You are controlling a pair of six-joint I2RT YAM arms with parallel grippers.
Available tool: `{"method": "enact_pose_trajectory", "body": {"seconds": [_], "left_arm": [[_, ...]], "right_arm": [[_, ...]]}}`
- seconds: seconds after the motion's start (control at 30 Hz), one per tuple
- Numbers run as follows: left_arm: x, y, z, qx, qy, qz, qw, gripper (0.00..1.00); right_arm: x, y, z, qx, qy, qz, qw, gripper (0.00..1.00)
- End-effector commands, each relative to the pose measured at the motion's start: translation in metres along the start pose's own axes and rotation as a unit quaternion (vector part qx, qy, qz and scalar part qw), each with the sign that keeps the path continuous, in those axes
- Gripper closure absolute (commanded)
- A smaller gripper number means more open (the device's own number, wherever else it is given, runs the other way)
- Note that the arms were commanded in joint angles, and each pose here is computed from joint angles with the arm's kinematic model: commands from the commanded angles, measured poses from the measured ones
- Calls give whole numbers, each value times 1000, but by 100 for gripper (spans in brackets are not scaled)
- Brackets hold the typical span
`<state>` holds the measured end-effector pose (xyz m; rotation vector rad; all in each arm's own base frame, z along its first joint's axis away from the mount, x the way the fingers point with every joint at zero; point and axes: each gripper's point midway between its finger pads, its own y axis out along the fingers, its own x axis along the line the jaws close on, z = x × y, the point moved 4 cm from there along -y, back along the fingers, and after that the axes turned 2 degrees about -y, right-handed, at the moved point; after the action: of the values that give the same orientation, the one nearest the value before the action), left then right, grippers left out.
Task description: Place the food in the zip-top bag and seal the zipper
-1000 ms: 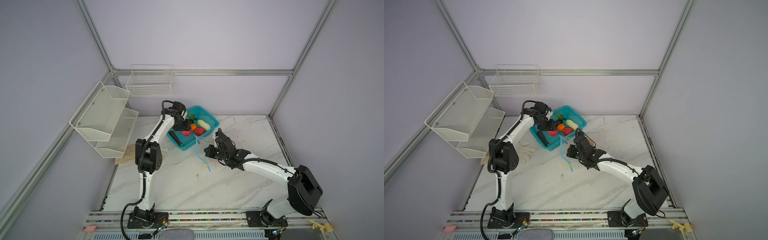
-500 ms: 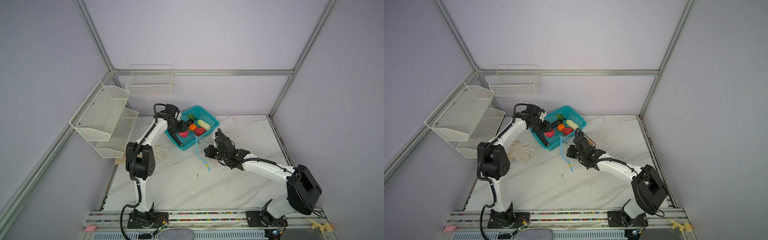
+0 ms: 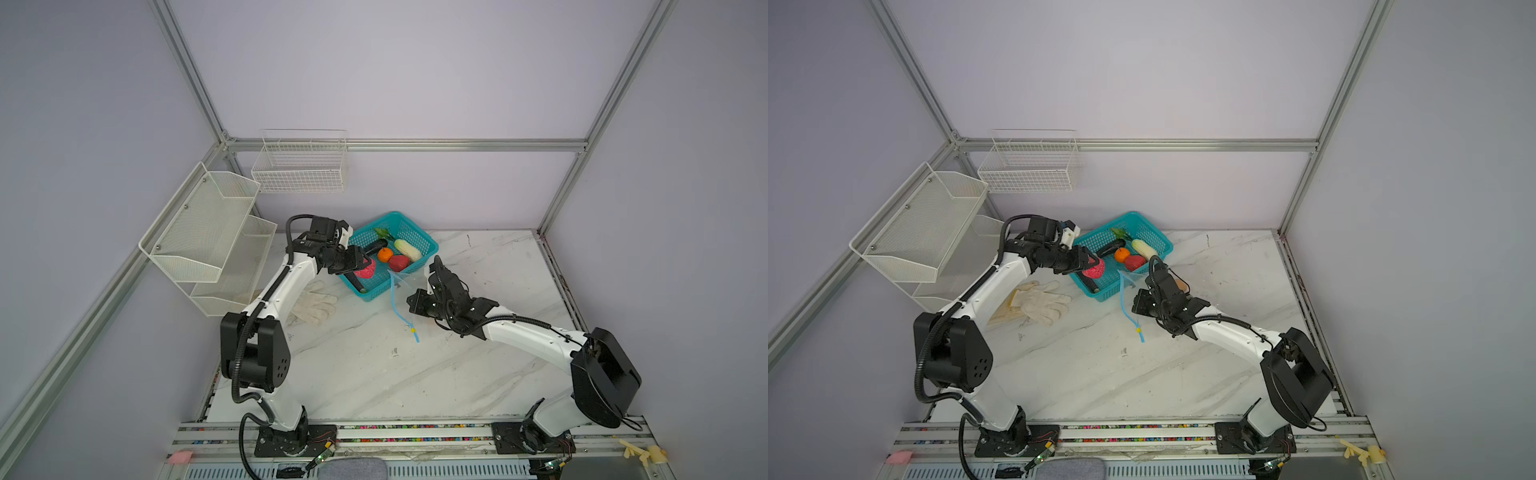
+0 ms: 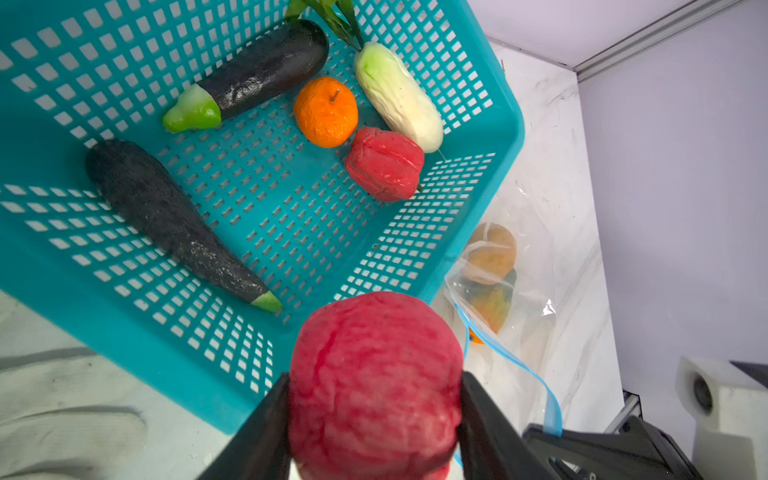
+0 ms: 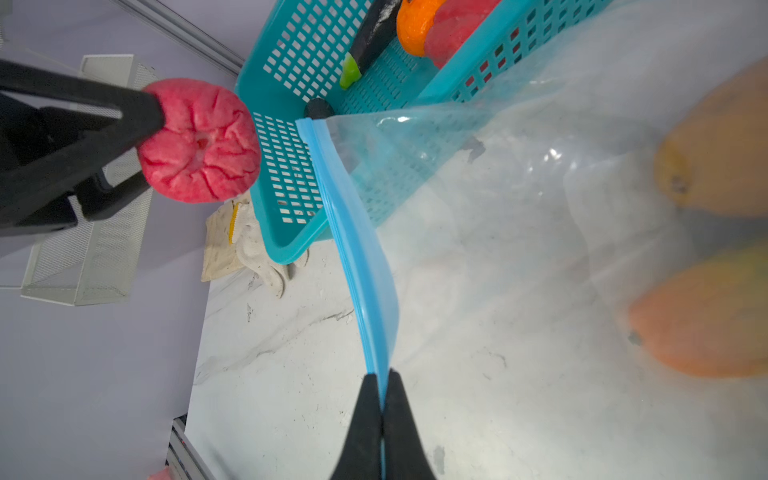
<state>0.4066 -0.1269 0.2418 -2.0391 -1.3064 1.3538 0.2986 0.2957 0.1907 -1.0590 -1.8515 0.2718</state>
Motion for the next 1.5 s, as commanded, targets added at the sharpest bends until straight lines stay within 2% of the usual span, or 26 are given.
{"method": "enact_pose_trajectory", "body": {"seconds": [0.0,0.23,0.37,0.87,1.47], "left_arm": [[-10,-17,11,-16,-4,39,999,45],[-32,-32,33,-19,-44,131,990,47],[-48,-38,40,-16,-46,155,987,47],[-75,-15,59,13,-36,176,984,48],[-69,2,72,31,-42,168,984,48]], "right_arm": [[12,1,-8,-7,0,-14,1000,100],[16,4,-10,-6,-2,-21,1000,100],[18,3,-11,-8,-2,-21,1000,100],[22,-2,-15,-15,-4,-29,999,100],[24,-11,-18,-27,-1,-36,999,100]]}}
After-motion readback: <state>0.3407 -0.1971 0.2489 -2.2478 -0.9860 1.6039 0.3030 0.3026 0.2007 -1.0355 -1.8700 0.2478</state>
